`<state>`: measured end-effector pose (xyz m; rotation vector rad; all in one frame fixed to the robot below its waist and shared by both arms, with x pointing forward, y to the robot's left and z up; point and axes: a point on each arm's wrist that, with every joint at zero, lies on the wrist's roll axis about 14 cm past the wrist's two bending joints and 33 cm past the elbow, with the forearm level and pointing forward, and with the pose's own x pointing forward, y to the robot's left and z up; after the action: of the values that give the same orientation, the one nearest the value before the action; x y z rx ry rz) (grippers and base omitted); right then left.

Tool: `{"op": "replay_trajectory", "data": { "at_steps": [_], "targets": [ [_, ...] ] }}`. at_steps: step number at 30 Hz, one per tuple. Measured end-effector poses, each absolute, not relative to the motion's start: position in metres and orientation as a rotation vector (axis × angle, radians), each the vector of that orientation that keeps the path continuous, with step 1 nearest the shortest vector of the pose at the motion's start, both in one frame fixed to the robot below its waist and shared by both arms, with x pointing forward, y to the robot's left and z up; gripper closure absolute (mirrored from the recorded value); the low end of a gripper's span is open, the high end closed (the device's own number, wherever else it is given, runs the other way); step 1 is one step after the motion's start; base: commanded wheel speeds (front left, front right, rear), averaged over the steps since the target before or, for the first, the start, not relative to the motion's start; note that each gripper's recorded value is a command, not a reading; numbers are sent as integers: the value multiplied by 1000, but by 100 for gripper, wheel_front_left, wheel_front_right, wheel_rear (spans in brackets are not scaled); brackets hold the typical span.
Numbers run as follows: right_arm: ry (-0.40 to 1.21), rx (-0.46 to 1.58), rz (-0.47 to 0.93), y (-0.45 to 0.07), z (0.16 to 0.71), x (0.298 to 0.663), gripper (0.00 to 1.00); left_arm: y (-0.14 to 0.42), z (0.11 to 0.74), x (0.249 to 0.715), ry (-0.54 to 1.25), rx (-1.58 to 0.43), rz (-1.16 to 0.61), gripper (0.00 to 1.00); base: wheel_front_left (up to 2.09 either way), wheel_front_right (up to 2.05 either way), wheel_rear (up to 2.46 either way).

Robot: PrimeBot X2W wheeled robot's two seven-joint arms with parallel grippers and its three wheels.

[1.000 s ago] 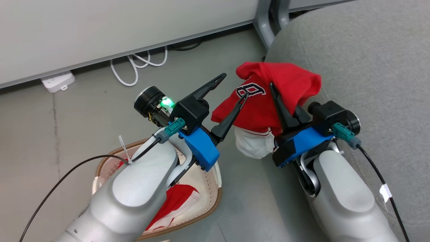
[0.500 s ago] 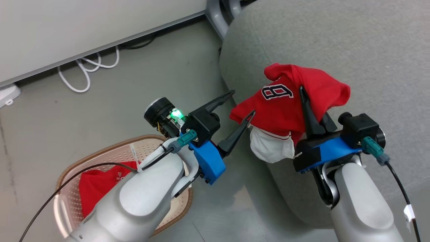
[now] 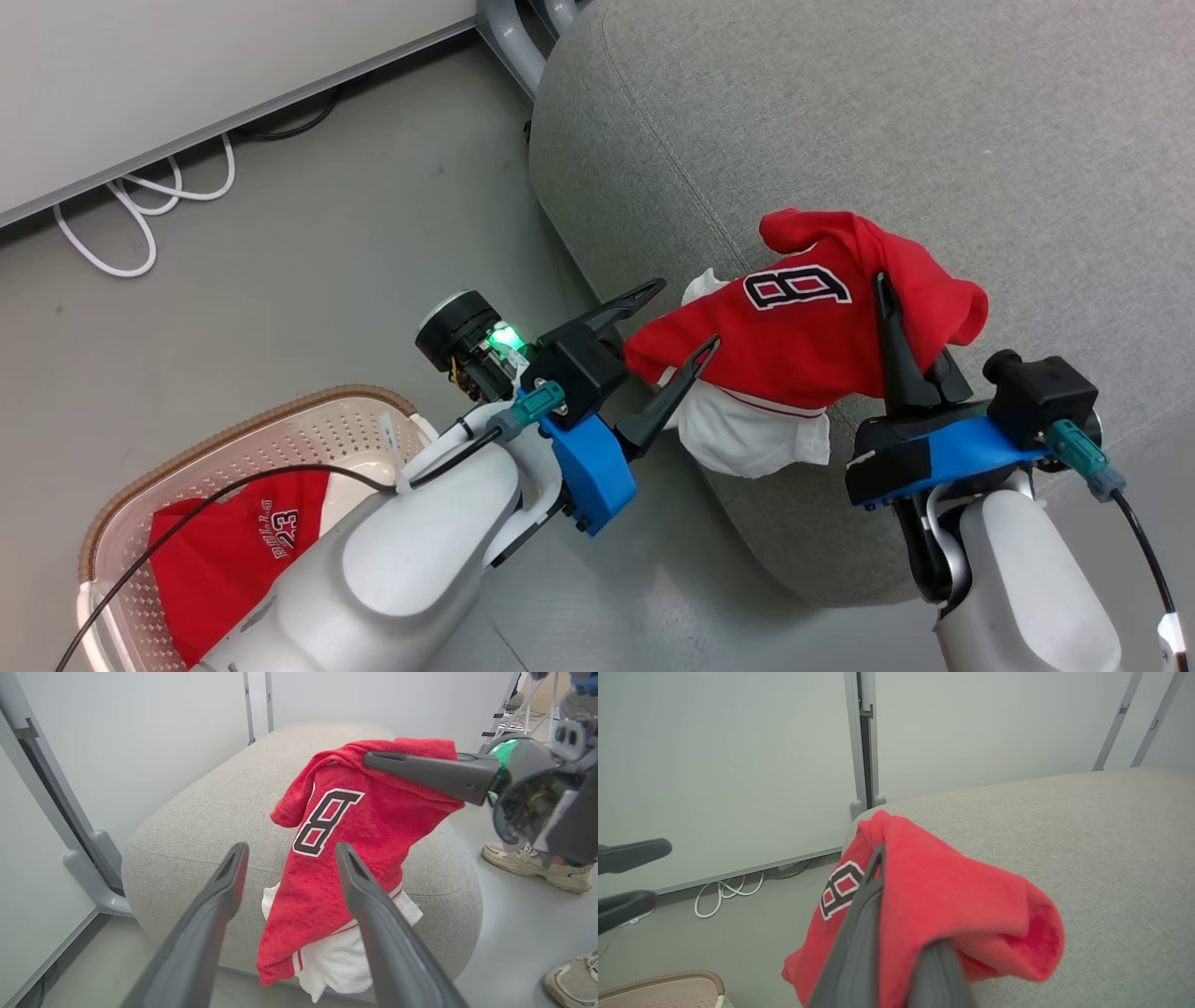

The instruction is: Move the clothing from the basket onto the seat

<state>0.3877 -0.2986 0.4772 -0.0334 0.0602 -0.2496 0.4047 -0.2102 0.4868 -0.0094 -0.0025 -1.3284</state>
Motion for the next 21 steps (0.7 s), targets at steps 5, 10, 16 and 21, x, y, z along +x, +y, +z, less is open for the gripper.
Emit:
{"op": "replay_trajectory", "data": {
  "at_steps": [5,10,16,21],
  "targets": [
    [61,-33,-251,-299,477,387,100,-210,486,404,2,-15,-1329,0,0,0,0],
    [35,-47,-241,-298,485,397,100,-206,484,408,6,-18,-1314,0,0,0,0],
    [-44,-111,-204,-296,513,433,100,-202,480,420,6,-33,-1292,0,0,0,0],
    [-182,-204,-216,-316,565,470,100,-197,467,437,20,-40,-1272,0,0,0,0]
  ]
}}
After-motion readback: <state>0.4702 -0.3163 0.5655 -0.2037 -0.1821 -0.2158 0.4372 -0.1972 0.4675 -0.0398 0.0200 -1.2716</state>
